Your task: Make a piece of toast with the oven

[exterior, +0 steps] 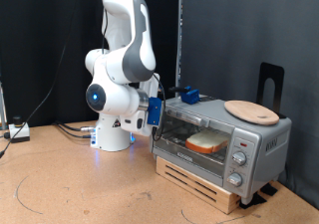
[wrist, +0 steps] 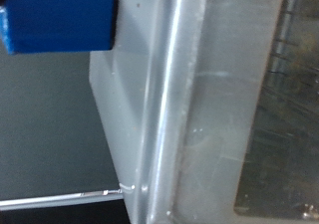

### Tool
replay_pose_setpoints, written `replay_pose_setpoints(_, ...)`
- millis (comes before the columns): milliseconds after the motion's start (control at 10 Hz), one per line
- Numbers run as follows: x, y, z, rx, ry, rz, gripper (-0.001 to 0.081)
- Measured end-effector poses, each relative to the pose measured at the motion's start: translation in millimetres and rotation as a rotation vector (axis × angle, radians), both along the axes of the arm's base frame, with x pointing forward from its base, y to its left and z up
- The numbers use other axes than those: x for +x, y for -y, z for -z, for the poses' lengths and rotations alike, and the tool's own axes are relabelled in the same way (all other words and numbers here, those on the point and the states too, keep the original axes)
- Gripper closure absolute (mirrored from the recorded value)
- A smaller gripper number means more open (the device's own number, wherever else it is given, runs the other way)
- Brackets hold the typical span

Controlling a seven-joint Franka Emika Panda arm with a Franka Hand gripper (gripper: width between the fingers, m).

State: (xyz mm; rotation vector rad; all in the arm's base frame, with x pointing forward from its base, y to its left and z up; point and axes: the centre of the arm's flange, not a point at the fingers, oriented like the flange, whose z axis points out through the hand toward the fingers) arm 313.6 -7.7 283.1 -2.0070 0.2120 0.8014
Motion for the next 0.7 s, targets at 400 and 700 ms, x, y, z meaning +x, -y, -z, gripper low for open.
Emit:
replay_pose_setpoints(400, 12.6, 48, 7, -0.147, 0.054, 0.21, -0.0002)
replay_pose_setpoints(700, 18.0, 90, 10, -0.191, 0.071, 0.35, -0.0002)
